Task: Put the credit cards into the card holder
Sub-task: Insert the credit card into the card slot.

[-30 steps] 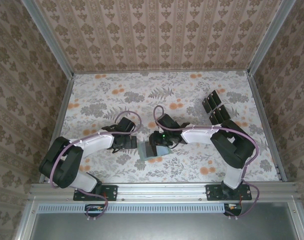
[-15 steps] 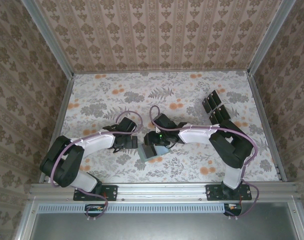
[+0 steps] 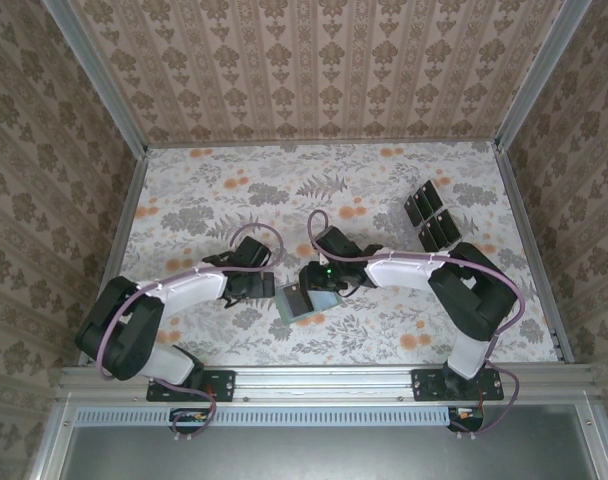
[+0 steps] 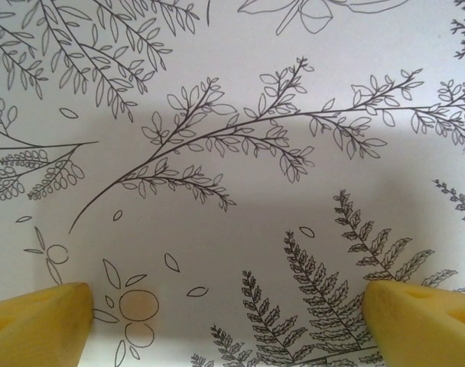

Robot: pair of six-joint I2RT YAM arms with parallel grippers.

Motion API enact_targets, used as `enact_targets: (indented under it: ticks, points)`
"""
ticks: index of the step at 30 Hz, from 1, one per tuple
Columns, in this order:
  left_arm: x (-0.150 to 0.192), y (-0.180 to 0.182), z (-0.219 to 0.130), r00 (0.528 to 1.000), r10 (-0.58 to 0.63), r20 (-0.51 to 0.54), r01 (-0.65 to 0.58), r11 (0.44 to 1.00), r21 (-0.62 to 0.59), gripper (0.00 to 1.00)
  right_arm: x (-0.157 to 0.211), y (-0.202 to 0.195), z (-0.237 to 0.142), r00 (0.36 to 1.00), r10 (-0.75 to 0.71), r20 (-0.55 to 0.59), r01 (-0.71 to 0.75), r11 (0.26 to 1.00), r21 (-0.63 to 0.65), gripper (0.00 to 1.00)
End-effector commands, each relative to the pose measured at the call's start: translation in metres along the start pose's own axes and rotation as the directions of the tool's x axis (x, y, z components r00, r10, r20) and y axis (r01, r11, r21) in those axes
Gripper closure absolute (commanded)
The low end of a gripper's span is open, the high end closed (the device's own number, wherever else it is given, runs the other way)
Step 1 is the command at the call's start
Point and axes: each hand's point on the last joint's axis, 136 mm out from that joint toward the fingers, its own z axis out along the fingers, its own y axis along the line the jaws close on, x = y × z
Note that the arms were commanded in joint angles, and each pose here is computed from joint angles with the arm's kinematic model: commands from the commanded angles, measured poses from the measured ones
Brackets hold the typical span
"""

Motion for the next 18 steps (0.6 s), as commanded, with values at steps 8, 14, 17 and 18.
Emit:
enact_targets:
  ticks: [8, 14, 17, 18]
  points:
    - [0.009, -0.028, -0.008, 0.999, -0.041, 0.018, 0.038, 0.987, 0.155, 0.0, 0.012, 0.008, 0.012, 1.0, -0.008, -0.028, 0.007, 1.0, -0.028, 0.69]
    - [0.024, -0.027, -0.006, 0.999, -0.045, 0.001, 0.044, 0.988, 0.146, 0.0, 0.016, 0.003, 0.015, 0.999, 0.0, -0.037, -0.001, 1.0, -0.014, 0.68]
    - [0.029, -0.025, -0.005, 0.999, -0.053, -0.003, 0.053, 0.989, 0.138, 0.0, 0.017, 0.003, 0.016, 0.999, 0.005, -0.04, -0.005, 1.0, -0.015, 0.68]
    - [0.031, -0.025, -0.005, 0.999, -0.054, -0.004, 0.054, 0.989, 0.137, 0.0, 0.018, 0.004, 0.016, 0.999, 0.004, -0.043, -0.005, 1.0, -0.019, 0.68]
